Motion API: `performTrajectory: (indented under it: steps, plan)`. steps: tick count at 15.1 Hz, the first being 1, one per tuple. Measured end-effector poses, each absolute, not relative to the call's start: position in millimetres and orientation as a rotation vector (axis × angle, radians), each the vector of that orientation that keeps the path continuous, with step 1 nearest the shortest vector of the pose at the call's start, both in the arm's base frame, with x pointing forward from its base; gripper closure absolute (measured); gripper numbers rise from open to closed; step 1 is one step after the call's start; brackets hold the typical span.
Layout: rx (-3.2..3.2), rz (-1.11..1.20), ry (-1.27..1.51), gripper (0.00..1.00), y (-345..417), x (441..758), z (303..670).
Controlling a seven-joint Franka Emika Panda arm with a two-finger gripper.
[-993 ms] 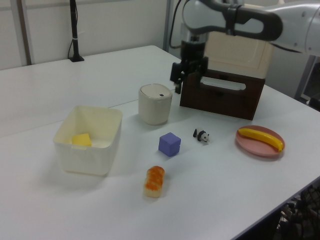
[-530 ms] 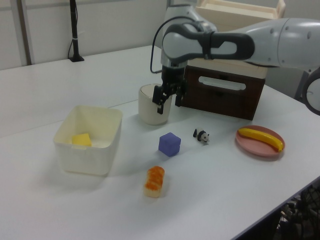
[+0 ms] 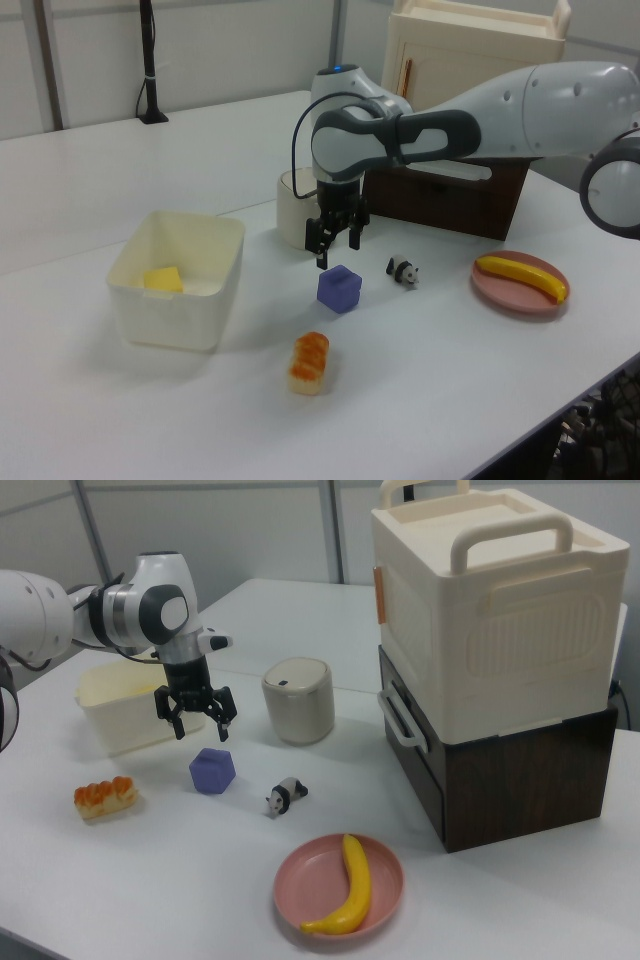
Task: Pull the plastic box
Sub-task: 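Lower the gripper fingers inside the rim of the plastic box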
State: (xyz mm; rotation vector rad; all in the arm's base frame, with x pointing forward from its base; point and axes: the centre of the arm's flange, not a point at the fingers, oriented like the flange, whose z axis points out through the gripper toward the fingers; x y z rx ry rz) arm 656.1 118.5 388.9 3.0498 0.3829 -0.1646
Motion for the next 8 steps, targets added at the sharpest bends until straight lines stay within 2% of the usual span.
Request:
performTrajectory:
  steps: [3, 8]
  plan:
    - [3.046, -0.094, 0.468, 0.0, 131, 659, 405]
    - [3.044, 0.135, 0.745, 0.0, 168, 664, 474]
